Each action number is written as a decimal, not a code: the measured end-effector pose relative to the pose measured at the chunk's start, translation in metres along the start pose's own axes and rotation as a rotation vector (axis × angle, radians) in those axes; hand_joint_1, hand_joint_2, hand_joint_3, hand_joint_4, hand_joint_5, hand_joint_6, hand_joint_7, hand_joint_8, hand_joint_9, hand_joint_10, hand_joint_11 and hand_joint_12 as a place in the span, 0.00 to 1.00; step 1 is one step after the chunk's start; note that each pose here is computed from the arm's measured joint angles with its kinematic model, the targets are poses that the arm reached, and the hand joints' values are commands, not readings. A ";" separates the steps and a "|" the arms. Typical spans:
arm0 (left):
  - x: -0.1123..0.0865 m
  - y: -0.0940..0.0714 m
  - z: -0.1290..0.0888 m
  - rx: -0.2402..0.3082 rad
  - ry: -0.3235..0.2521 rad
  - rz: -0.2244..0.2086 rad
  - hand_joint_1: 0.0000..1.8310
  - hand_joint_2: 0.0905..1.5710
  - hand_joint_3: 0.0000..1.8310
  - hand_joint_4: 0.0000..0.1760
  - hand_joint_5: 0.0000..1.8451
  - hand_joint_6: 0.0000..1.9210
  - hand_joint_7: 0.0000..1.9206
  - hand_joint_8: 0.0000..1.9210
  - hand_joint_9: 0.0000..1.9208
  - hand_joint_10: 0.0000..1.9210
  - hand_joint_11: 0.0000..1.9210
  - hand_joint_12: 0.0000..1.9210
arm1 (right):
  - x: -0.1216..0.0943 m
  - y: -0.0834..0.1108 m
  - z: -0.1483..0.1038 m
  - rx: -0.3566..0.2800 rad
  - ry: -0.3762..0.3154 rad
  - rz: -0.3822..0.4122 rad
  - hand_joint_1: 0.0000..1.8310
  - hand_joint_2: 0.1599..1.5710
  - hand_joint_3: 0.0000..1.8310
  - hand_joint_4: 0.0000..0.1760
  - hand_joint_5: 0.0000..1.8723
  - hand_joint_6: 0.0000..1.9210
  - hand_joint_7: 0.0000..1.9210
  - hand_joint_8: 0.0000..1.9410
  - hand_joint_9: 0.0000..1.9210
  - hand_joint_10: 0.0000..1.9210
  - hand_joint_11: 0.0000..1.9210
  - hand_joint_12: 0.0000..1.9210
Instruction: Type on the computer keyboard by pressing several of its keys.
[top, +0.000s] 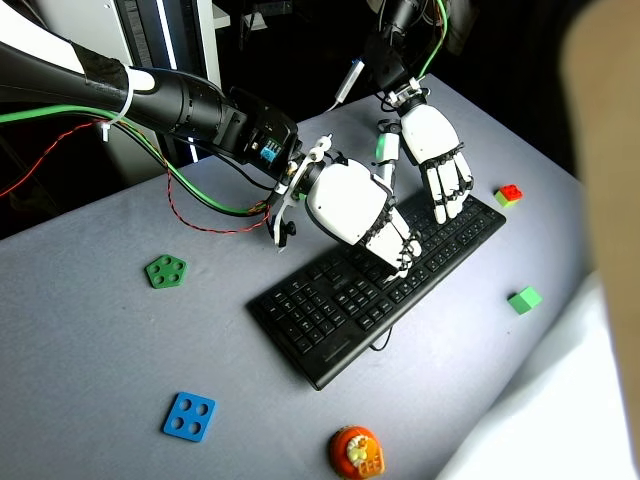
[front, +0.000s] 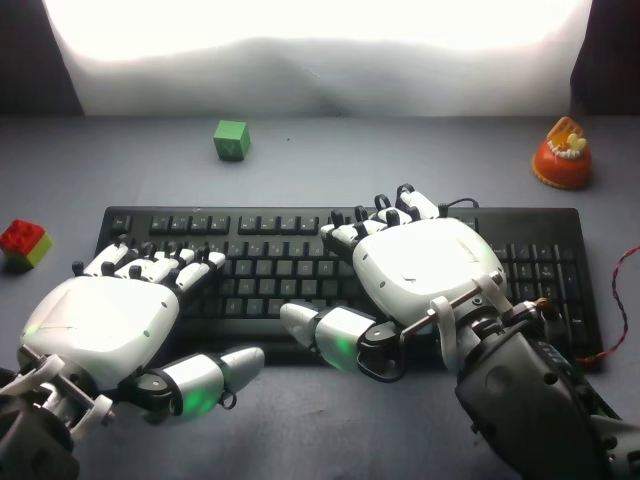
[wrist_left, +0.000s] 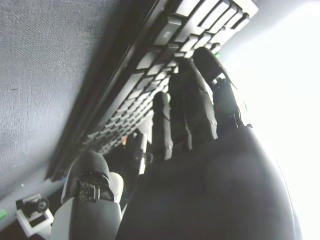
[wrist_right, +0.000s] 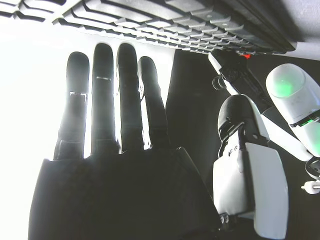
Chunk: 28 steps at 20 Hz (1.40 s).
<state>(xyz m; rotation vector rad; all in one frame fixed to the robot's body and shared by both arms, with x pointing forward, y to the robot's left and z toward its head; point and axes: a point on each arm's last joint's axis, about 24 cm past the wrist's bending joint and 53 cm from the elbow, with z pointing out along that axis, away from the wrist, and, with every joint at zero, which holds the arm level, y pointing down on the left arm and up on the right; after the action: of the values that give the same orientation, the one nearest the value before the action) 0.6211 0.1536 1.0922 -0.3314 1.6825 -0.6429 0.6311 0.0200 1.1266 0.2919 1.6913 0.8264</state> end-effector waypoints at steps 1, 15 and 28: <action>0.000 0.000 0.000 0.000 -0.001 0.002 0.14 0.70 0.00 0.38 0.10 0.00 0.12 0.00 0.14 0.00 0.00 0.46 | 0.000 0.000 0.000 0.000 0.001 0.000 0.08 0.68 0.00 0.00 0.23 0.01 0.24 0.00 0.15 0.19 0.00 0.69; -0.038 0.020 0.014 -0.074 -0.109 0.051 0.10 0.72 0.00 0.36 0.09 0.00 0.12 0.00 0.14 0.00 0.00 0.46 | -0.025 0.001 -0.003 -0.003 -0.032 0.003 0.09 0.68 0.00 0.00 0.23 0.00 0.24 0.00 0.15 0.15 0.00 0.66; -0.034 0.014 0.023 -0.071 -0.127 0.064 0.15 0.72 0.00 0.37 0.10 0.00 0.12 0.00 0.15 0.00 0.00 0.47 | -0.032 -0.004 -0.003 0.006 -0.045 0.000 0.08 0.68 0.00 0.00 0.23 0.01 0.25 0.00 0.17 0.13 0.00 0.65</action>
<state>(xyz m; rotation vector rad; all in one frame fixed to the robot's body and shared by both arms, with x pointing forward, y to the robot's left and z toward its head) 0.6530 0.1783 1.1090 -0.3603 1.5900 -0.5059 0.6386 -0.0030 1.1481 0.3119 1.6521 0.8096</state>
